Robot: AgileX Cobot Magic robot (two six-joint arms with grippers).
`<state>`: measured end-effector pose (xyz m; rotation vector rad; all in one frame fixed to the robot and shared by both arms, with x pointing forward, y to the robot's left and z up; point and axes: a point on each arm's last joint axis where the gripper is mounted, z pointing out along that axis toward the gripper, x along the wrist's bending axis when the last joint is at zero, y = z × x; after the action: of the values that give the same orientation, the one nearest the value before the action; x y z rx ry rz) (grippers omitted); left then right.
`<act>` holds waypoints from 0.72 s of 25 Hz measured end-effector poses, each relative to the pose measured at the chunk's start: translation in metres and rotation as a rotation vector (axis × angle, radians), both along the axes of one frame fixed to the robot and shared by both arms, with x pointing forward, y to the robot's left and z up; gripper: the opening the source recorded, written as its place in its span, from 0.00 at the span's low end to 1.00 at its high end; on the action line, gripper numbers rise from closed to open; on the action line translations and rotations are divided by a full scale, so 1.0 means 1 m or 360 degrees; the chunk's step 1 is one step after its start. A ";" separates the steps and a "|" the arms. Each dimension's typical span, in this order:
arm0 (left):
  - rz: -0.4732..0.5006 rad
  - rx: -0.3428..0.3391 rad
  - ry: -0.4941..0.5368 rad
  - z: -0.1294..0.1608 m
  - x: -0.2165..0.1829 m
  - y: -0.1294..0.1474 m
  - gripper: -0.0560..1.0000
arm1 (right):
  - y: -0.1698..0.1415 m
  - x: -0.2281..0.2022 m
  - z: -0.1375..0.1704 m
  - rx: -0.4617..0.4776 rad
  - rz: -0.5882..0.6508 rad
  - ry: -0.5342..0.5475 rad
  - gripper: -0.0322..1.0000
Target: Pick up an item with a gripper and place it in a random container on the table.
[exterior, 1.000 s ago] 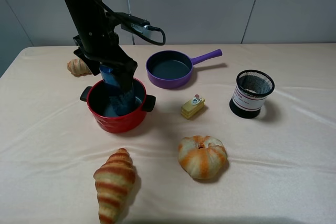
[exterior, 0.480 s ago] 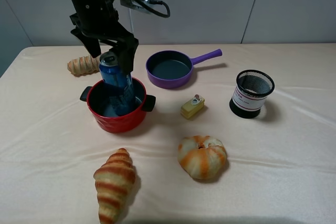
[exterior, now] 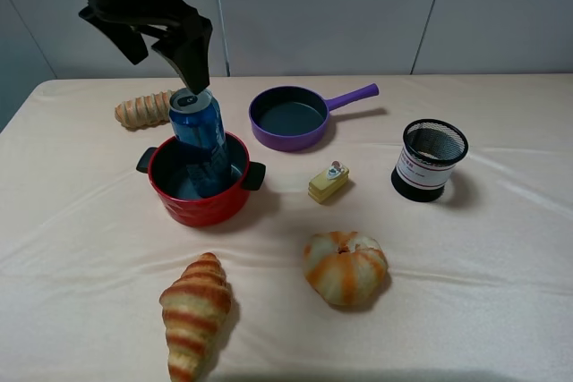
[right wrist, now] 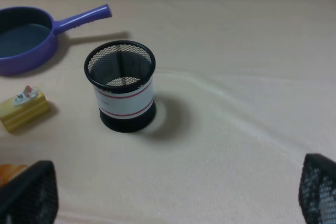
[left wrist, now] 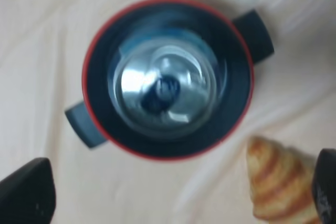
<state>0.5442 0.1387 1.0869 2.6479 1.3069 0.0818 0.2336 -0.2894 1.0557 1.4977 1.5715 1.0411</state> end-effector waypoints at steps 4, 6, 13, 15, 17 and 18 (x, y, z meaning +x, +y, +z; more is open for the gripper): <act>0.0007 0.0006 0.0015 0.003 -0.021 0.011 0.99 | 0.000 0.000 0.000 0.0000 0.0000 0.0000 0.70; 0.0008 0.0003 0.0009 0.006 -0.033 0.017 0.99 | 0.000 0.000 0.000 0.0000 0.0000 0.0000 0.70; 0.0008 -0.0019 -0.0033 0.017 -0.078 0.040 0.99 | 0.000 0.000 0.000 0.0000 0.0000 0.0000 0.70; 0.0008 -0.0035 -0.0065 0.022 -0.091 0.047 0.99 | 0.000 0.000 0.000 0.0000 0.0000 0.0000 0.70; 0.0008 -0.0053 -0.0100 0.027 -0.104 0.053 0.99 | 0.000 0.000 0.000 0.0000 0.0000 0.0000 0.70; 0.0008 -0.0061 -0.0119 0.029 -0.112 0.057 0.99 | 0.000 0.000 0.000 0.0000 0.0000 0.0000 0.70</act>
<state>0.4326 0.1958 1.1157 2.5834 1.2787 0.1535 0.2336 -0.2894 1.0557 1.4977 1.5715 1.0411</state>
